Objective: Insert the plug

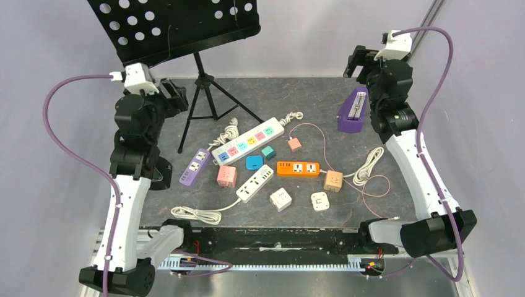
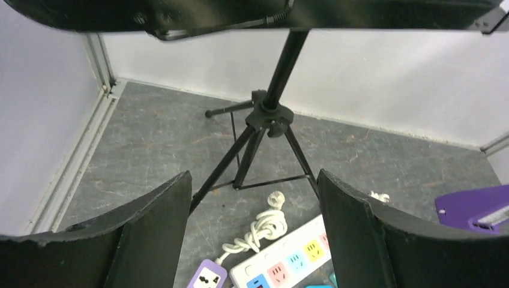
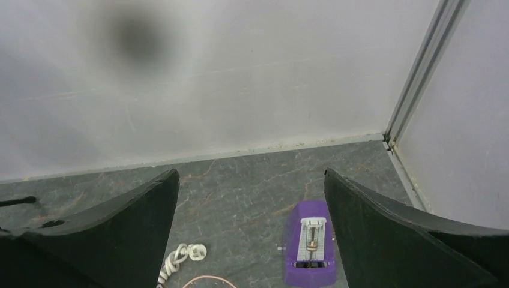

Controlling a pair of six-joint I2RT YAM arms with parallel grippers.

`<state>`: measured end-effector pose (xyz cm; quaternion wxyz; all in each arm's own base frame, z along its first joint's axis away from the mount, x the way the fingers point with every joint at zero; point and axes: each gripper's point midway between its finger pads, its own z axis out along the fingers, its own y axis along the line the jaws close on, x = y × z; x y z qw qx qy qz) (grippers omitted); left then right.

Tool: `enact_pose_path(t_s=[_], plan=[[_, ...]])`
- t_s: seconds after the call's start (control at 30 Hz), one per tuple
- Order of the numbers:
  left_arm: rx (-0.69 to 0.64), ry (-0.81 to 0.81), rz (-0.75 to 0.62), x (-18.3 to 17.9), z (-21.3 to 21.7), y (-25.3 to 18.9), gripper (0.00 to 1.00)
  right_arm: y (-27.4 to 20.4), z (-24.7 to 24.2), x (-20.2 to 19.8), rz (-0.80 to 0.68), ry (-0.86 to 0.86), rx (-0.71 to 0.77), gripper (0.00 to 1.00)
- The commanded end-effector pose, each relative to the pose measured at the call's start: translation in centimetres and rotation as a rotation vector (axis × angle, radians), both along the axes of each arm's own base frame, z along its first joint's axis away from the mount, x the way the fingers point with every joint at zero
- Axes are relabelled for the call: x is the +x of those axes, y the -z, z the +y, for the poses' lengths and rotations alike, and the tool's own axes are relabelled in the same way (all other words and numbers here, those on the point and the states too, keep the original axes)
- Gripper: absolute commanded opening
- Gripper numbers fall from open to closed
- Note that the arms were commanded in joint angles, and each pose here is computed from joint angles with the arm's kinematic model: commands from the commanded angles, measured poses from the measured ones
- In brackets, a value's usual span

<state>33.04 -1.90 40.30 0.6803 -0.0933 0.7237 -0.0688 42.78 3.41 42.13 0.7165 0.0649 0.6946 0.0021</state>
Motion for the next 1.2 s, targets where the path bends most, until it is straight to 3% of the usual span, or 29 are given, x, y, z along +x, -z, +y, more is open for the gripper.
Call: enact_pose_path(t_s=[0.0, 0.13, 0.3, 0.4, 0.57, 1.17], plan=[[-0.028, 0.090, -0.011, -1.2, -1.6, 0.7, 0.83, -0.1, 0.6, -0.5, -0.051, -0.033, 0.043, 0.93], [-0.003, 0.315, 0.069, -1.8, -5.2, 4.7, 0.84, 1.9, 2.7, 0.2, 0.004, -0.142, 0.052, 0.94], [-0.149, 0.482, 0.361, -2.0, -8.8, 13.6, 0.82, 5.6, 5.5, 0.8, 0.081, -0.272, 0.068, 0.94], [-0.200, 0.475, 0.497, -3.0, -9.9, 18.8, 0.78, 7.4, 7.4, 0.7, 0.107, -0.337, 0.083, 0.95], [-0.121, 0.403, 0.718, -5.0, -10.2, 24.9, 0.78, 11.3, 10.2, 0.8, 0.267, -0.336, 0.013, 0.97], [0.098, 0.360, 0.963, -7.7, -10.8, 34.0, 0.80, 21.0, 16.3, -3.9, 0.543, -0.484, 0.135, 0.98]])
